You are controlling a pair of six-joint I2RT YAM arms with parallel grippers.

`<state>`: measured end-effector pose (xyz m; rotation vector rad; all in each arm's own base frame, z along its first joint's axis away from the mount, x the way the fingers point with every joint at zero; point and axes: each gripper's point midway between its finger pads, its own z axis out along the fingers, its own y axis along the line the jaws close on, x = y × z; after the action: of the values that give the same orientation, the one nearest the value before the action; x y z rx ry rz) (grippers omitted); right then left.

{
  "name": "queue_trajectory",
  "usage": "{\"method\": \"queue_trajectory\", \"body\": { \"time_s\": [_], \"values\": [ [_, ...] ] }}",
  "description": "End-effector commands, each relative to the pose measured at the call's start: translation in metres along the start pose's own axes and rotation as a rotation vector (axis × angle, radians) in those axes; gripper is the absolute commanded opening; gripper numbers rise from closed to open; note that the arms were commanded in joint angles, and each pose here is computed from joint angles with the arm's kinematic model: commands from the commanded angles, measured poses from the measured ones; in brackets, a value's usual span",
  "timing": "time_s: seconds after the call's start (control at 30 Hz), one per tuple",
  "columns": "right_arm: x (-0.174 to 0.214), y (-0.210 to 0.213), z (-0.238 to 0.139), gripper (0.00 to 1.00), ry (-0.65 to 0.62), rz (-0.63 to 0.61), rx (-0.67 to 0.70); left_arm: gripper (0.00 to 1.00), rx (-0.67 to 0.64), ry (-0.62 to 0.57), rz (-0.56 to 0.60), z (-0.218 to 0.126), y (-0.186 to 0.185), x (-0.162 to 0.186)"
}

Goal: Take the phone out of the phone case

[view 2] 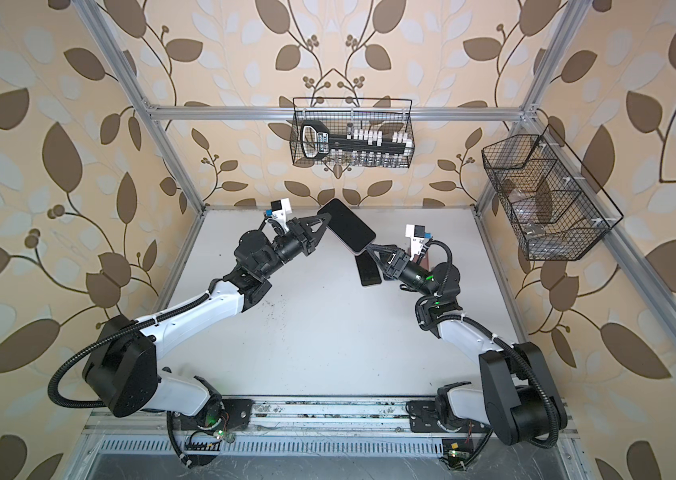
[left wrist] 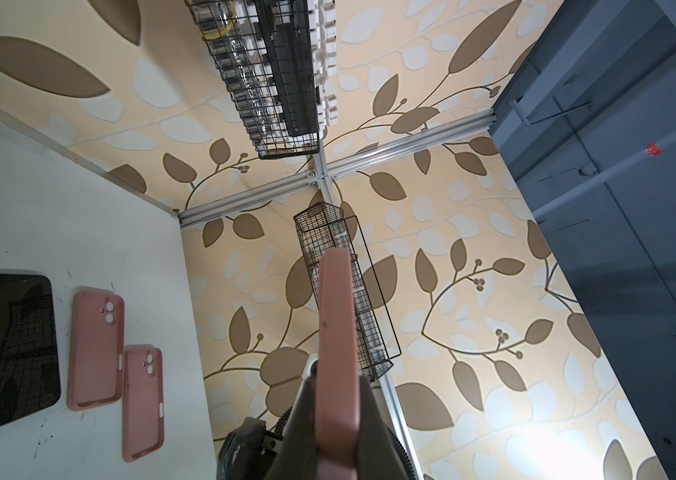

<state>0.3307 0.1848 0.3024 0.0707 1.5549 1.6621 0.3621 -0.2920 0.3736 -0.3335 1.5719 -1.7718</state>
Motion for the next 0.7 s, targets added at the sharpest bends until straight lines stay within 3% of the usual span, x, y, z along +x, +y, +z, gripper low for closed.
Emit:
{"method": "queue_trajectory", "body": {
  "time_s": [0.0,0.2,0.67],
  "values": [
    [-0.021,0.024,-0.002,0.73,-0.094,-0.004,-0.086,0.0,0.08,0.133,0.061,0.001,-0.029,0.03],
    [-0.021,0.018,-0.002,0.74,-0.11,-0.008,-0.057,0.0,0.118,0.151,0.063,0.005,-0.041,0.033],
    [-0.035,0.009,-0.015,0.76,-0.231,0.014,-0.013,0.0,0.083,0.187,0.06,0.013,-0.025,0.041]
  ]
}}
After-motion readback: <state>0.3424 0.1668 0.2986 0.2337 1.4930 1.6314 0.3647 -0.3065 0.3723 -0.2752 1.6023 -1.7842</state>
